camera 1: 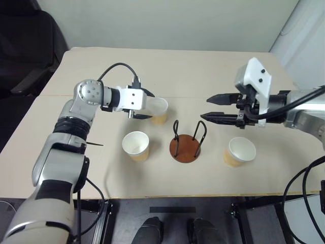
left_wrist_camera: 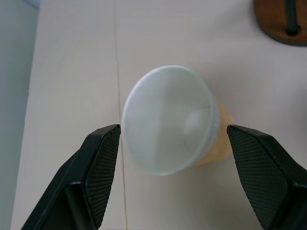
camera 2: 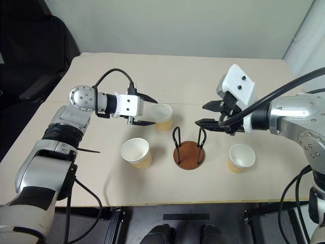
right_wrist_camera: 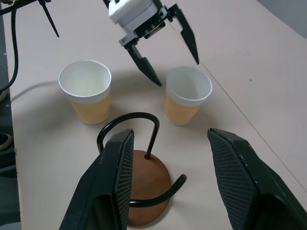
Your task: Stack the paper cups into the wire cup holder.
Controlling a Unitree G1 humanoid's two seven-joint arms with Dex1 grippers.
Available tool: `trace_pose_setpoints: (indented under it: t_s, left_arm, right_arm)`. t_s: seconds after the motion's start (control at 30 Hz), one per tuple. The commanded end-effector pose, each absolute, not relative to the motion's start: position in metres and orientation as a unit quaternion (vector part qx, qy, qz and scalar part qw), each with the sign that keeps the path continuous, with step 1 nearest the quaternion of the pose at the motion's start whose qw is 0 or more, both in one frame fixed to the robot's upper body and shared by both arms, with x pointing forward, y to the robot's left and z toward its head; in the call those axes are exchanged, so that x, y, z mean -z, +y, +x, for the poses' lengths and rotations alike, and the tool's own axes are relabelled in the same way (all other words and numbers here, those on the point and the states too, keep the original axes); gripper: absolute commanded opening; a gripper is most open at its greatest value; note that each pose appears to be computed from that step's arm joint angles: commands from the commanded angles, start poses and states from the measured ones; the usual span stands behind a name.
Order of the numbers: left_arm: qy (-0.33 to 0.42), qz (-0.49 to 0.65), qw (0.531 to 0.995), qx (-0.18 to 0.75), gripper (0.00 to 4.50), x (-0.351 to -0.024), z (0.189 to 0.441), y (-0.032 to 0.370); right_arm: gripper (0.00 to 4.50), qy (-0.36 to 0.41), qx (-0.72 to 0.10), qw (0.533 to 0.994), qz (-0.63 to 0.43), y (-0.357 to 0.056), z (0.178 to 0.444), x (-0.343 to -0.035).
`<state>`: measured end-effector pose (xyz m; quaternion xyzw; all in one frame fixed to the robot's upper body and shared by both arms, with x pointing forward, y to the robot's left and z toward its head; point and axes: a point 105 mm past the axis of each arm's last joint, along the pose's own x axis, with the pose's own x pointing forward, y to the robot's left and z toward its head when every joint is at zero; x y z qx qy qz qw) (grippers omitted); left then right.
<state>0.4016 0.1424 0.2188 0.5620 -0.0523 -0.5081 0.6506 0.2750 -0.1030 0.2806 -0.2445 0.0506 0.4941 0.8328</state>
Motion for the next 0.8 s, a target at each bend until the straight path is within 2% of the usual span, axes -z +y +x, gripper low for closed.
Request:
trace_pose_setpoints:
  t_s: [0.03,0.23,0.33,0.6,0.63,0.8]
  left_arm:
    - [-0.061,0.589,0.624,0.509,3.82,-0.224,0.397,0.144]
    - [-0.055,0.616,0.601,0.507,3.82,-0.216,0.397,0.146]
    - [-0.056,0.619,0.595,0.509,3.18,-0.213,0.397,0.144]
    - [-0.065,0.593,0.621,0.508,0.19,-0.222,0.399,0.142]
    - [-0.063,0.587,0.623,0.513,0.02,-0.222,0.398,0.142]
    - [-0.049,0.569,0.627,0.530,0.02,-0.219,0.395,0.144]
  right_arm:
    - [2.40,0.026,-0.483,0.839,-0.251,-0.107,0.271,-0.293]
    - [2.40,0.024,-0.482,0.840,-0.246,-0.106,0.272,-0.294]
    - [2.43,0.025,-0.481,0.841,-0.245,-0.107,0.272,-0.294]
    - [2.43,0.036,-0.474,0.846,-0.243,-0.112,0.274,-0.290]
    - [2.43,0.036,-0.473,0.846,-0.244,-0.113,0.275,-0.289]
    - [2.43,0.039,-0.467,0.849,-0.244,-0.117,0.276,-0.288]
